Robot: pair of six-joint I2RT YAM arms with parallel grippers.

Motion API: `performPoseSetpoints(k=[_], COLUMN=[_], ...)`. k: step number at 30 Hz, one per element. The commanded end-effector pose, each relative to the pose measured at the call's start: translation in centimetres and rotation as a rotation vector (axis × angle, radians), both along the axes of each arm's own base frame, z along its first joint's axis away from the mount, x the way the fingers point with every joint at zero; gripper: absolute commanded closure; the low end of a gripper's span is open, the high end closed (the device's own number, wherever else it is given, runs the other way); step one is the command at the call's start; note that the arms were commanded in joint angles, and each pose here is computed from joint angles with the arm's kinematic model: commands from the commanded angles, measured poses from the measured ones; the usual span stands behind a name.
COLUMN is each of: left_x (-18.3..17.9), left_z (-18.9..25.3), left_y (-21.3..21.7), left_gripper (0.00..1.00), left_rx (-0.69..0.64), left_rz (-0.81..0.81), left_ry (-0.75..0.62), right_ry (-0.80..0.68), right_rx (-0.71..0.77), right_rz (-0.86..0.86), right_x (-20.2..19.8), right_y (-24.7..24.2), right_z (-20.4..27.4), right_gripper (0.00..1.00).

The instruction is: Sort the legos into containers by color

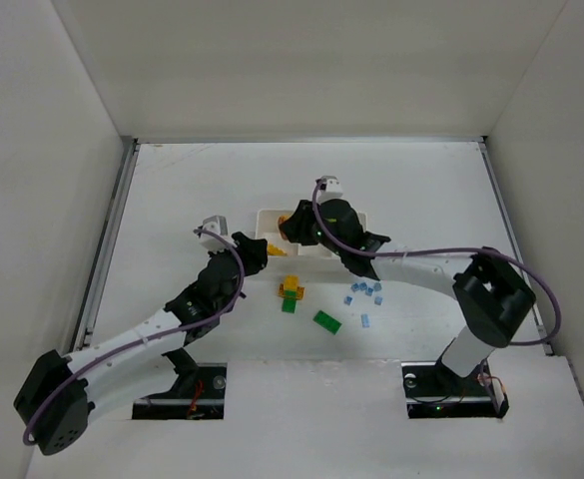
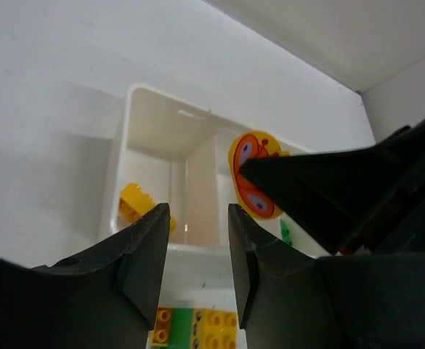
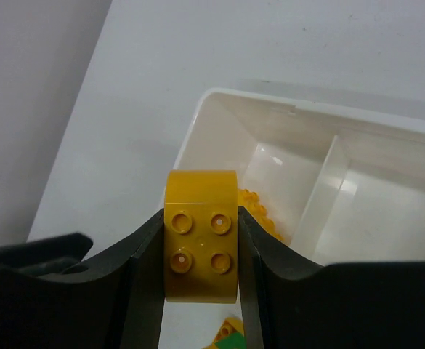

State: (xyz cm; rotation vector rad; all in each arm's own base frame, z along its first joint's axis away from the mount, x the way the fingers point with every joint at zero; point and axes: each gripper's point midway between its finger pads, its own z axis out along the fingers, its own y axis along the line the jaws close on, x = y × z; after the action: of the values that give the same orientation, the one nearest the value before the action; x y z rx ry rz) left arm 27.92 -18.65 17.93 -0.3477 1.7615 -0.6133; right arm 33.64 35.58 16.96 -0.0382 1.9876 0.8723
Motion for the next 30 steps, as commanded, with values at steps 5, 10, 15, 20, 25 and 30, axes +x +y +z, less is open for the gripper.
performPoseSetpoints(k=[5, 10, 15, 20, 25, 30], left_x=[-2.0, -2.6, -3.1, -4.1, -4.1, -3.8], left_z=[-2.8, -3.3, -4.2, -5.2, -5.6, -5.3], left_y=[3.5, 3.7, 3.2, 2.4, 2.6, 2.6], left_gripper=[0.64, 0.63, 0.63, 0.63, 0.63, 0.63], left_rx=[0.072, 0.080, 0.079, 0.102, 0.122, 0.121], left_rz=[0.063, 0.051, 0.027, -0.012, -0.005, 0.006], left_ry=[0.039, 0.049, 0.074, 0.106, 0.120, 0.120], right_ry=[-0.040, -0.075, -0.105, -0.099, -0.053, -0.029], right_rx=[-0.028, -0.042, -0.057, -0.134, -0.218, -0.304], right_rz=[-0.032, -0.062, -0.050, -0.007, 0.004, 0.007], right_x=[2.9, 2.9, -0.5, -6.8, -10.8, -11.2], right_y=[2.7, 2.1, 0.6, -1.2, -2.0, -0.6], right_z=[1.3, 2.2, 2.7, 0.4, -2.0, -4.0], right_gripper=[0.48, 0.24, 0.30, 0.57, 0.23, 0.11])
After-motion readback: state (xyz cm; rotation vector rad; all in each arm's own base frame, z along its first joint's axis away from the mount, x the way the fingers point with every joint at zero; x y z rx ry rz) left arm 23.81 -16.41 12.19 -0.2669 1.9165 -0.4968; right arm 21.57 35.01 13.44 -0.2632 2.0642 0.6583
